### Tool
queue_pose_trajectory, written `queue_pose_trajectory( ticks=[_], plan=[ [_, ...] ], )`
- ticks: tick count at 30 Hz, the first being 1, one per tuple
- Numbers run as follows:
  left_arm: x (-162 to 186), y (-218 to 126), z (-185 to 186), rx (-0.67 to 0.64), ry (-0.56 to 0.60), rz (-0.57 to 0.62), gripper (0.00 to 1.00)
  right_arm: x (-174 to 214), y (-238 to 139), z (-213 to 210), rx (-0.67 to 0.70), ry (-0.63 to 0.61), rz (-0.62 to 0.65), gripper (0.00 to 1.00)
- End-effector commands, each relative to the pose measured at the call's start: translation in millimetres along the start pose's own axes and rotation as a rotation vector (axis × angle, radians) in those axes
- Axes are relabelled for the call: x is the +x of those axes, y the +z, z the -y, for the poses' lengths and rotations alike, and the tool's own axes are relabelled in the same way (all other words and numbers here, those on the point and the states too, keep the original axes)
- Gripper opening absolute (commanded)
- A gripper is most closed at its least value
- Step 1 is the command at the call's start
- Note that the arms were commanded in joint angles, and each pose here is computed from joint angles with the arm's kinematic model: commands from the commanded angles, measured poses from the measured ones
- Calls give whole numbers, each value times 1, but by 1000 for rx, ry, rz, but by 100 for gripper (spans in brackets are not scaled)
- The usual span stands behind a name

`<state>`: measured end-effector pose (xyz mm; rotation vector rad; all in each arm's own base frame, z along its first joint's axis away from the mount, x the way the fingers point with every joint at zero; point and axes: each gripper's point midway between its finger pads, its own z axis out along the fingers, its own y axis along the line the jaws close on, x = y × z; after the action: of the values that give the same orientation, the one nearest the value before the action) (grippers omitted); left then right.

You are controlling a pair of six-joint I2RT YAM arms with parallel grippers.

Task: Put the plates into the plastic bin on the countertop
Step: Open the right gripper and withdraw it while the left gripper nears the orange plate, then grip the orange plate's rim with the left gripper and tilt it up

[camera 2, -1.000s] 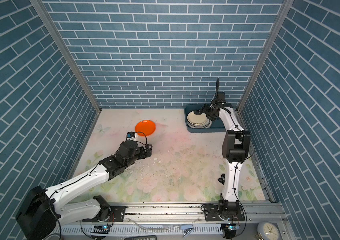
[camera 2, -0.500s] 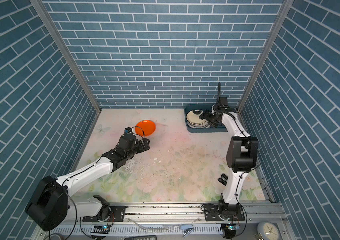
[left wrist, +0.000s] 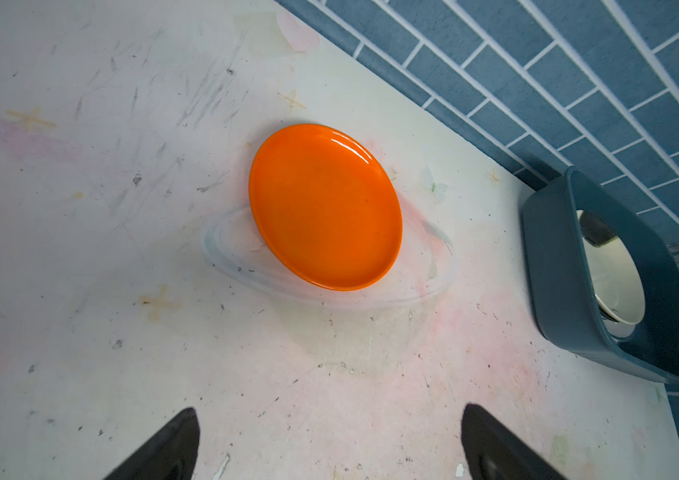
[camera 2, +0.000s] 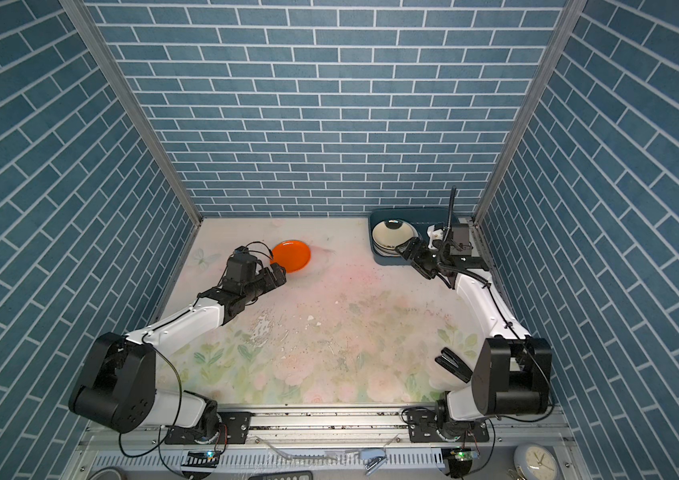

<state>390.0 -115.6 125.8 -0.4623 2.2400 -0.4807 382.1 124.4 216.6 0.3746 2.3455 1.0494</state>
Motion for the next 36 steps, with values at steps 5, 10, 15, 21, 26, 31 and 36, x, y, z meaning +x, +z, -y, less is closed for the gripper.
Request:
queue_pose_trajectory(
  ticks=[5,10,15,21,26,31,36],
  plan=[
    [-15,8,-20,-23,-86,6,100,27,-30,-26,-147,-47,18,78],
    [-16,24,-27,-7,-146,-38,100,54,-31,-14,-168,-37,-18,79],
    [-9,47,-37,2,-205,-83,99,78,-31,-2,-201,-28,-35,79],
    [-5,80,-42,72,-291,-112,98,92,-29,10,-180,-20,-69,79],
    [-6,103,-42,79,-309,-129,87,91,-28,14,-174,-23,-46,79],
    [-9,117,-45,57,-320,-128,76,89,-22,17,-166,-9,-59,79],
    [-10,131,-47,35,-324,-144,54,87,-18,20,-158,1,-59,79]
  ],
)
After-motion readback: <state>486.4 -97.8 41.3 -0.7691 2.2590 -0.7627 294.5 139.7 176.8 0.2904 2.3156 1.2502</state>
